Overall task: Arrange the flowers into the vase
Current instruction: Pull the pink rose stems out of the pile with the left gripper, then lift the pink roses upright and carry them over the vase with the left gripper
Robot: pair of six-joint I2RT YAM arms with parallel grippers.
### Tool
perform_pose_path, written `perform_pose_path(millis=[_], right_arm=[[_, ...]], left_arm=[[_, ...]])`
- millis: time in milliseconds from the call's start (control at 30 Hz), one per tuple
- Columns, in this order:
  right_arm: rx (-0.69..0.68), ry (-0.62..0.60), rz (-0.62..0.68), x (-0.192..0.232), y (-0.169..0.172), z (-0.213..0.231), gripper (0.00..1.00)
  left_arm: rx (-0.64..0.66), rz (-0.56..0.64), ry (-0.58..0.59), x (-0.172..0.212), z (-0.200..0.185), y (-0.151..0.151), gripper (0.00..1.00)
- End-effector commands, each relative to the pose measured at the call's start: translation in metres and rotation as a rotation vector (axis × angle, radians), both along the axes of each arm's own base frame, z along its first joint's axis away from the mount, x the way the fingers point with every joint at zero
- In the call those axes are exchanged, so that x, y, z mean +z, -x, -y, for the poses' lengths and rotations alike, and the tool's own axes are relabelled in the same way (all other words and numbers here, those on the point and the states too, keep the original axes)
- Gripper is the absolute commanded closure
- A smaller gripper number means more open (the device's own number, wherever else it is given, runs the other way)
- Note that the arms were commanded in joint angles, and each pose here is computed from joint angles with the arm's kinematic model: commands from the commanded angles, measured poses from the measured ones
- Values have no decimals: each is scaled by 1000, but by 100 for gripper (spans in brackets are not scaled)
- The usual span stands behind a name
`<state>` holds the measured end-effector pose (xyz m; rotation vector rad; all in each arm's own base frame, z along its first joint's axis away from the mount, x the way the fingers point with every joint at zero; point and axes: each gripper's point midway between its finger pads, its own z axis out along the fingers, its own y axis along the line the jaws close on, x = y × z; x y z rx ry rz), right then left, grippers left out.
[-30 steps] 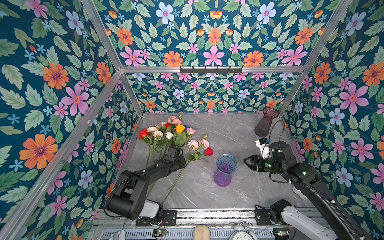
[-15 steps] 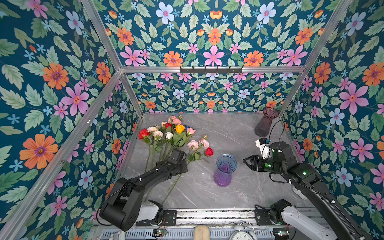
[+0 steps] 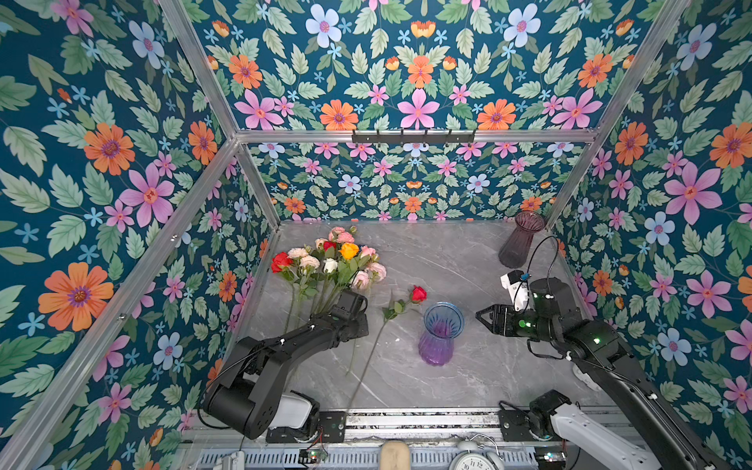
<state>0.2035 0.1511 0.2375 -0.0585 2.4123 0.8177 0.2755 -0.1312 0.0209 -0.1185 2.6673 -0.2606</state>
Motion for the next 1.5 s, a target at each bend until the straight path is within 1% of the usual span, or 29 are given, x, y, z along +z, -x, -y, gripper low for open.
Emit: perform_pose_path(millis=[0,233,333,367,400,433,467,567,667,700,767,833,933,1033,1133,1267,1467], right_arm=[[-1,-3,14,4,-2,-1,43],[-1,6,17,5,-2,1,43],[-3,5,16,5,-2,1,43],[-2,6,15,4,-2,1,43],[-3,7,15,5,-2,1,43],[-2,7,16,5,-2,1,43],[-3,7,16,5,-2,1,43],[-3,8,16,5,-2,1,43],[11,3,21,6,-2,-1,43],[28,-6,31,9,-2,-4,43],[71,-42,58,18,0,-11,43],[104,-81,101,32,1,-17,43],[130,-104,178,56,2,-20,43],[157,-115,240,81,3,-22,43],[226,-170,268,103,7,-33,43],[324,-265,264,122,13,-51,42],[421,-386,227,138,13,-73,43]], left_arm=[[-17,0,5,-3,3,-2,86],[-58,-37,-19,-18,6,-2,79],[-73,-64,-53,-24,4,-3,79],[-75,-71,-68,-25,3,-3,80],[-78,-73,-82,-26,2,-4,86],[-77,-74,-92,-25,1,-5,95],[-78,-72,-95,-24,1,-6,100],[-87,-25,-58,-11,7,-11,100],[-97,75,-9,20,16,-22,100],[-113,112,10,35,21,-26,100],[-170,198,65,71,35,-34,100],[-224,308,122,115,49,-39,100],[-256,459,172,176,58,-46,100],[-301,575,222,226,70,-47,100],[-400,667,298,261,92,-40,100],[-513,770,373,294,117,-25,100],[-679,904,451,341,157,11,100]])
